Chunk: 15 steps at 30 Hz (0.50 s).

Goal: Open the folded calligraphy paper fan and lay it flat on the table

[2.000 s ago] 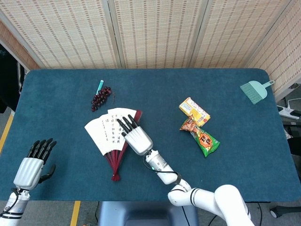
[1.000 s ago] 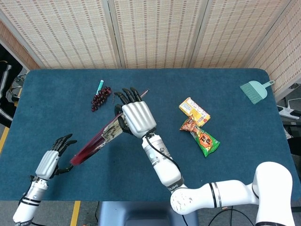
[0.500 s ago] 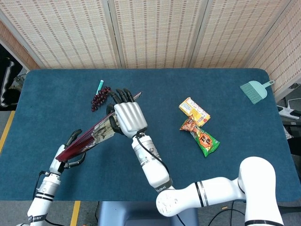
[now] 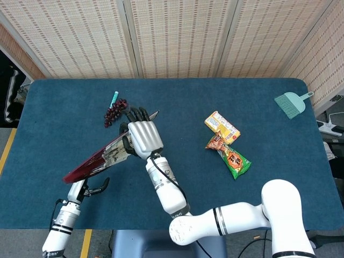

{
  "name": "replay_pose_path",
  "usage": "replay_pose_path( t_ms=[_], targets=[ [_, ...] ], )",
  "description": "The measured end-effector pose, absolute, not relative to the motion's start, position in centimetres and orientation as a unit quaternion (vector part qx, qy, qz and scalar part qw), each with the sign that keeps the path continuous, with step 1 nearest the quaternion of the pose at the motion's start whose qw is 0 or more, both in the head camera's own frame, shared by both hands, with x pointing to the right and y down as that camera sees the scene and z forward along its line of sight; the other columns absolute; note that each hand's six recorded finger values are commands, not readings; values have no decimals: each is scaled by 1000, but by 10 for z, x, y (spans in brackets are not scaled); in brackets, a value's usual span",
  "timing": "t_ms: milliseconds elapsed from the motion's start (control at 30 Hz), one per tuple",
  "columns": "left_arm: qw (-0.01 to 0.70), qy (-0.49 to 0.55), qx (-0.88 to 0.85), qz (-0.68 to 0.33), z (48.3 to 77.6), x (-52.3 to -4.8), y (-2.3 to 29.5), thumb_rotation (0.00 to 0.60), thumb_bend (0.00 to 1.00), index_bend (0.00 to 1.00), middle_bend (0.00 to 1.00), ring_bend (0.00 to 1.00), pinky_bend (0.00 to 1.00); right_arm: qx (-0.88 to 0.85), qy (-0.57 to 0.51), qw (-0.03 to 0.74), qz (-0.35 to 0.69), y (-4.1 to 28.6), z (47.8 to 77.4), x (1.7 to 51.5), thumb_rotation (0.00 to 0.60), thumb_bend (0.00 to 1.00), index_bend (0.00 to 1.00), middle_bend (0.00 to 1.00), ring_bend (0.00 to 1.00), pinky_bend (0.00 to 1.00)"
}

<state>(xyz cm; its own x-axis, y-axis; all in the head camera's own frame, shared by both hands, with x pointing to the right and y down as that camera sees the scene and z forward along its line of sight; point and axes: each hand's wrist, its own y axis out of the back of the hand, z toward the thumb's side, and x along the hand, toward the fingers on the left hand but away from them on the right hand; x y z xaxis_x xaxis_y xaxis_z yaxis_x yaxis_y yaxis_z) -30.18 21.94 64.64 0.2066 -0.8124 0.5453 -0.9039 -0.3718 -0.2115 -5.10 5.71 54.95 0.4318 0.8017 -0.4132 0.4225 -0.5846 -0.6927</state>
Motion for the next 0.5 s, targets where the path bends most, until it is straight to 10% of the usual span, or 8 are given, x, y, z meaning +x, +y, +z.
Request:
replay_pose_path(
  t_ms=[267,500],
  targets=[
    [84,-582,753,297,653,-296,211,600,417,427,0,0,26,-809,-378,254,371,58,548,-56,600,561,780,109,0,0],
    [90,-622,725,283,650,-304,207,600,713,766,89,0,69,-808,-379,253,374,59,551,-54,600,561,775,110,0,0]
  ],
)
